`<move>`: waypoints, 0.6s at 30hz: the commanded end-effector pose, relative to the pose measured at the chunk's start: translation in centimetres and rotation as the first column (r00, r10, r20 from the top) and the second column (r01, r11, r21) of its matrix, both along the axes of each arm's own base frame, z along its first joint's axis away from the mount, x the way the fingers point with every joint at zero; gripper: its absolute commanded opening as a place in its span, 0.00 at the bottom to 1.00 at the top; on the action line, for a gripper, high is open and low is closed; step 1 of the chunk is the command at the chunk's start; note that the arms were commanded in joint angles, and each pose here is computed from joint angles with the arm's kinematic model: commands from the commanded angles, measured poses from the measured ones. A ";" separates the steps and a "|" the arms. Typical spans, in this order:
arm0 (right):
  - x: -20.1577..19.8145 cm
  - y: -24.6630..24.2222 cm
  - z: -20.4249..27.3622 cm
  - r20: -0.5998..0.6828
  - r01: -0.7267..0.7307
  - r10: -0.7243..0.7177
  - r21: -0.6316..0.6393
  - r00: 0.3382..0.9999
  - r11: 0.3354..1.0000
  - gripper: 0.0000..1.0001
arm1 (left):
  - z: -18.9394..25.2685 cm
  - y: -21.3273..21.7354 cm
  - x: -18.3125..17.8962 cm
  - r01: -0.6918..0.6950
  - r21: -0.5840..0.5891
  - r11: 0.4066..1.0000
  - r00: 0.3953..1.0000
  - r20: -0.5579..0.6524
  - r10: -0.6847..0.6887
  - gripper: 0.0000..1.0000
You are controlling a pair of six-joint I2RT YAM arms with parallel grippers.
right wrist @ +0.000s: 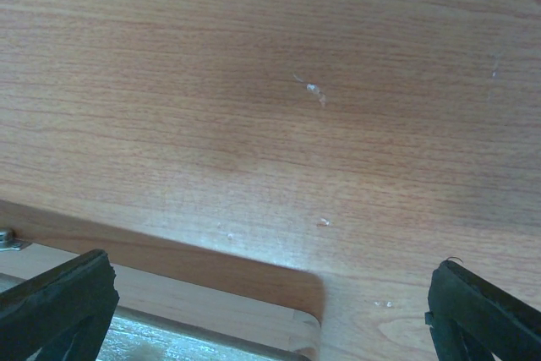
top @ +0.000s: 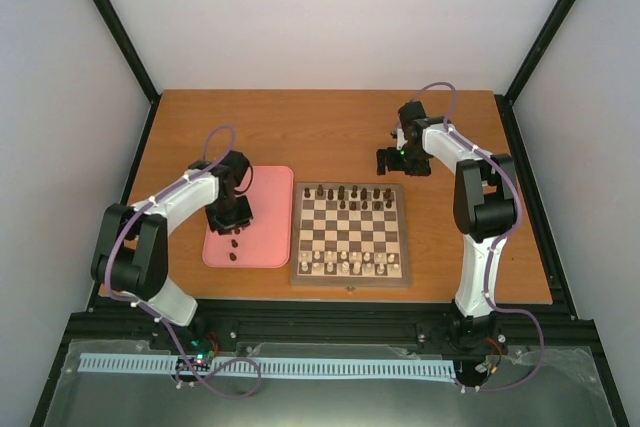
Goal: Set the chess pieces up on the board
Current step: Pick up the chess piece from the storage box.
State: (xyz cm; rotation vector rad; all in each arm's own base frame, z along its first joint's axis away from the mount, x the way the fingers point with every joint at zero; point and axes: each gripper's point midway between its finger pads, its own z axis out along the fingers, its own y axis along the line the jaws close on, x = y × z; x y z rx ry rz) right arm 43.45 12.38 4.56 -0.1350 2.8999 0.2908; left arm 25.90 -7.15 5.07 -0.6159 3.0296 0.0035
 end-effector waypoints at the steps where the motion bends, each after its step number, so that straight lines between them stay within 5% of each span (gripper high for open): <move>1: 0.0 0.3 -0.2 0.002 -0.009 0.009 0.007 1.000 1.000 1.00 | -0.3 -0.1 0.7 -0.031 -0.028 0.999 0.999 0.019 0.031 0.33; 18: -0.1 -0.1 -0.5 -0.004 -0.009 0.009 -0.013 1.000 1.000 1.00 | -1.9 0.1 1.8 -0.022 -0.024 0.999 1.000 -0.010 0.022 0.24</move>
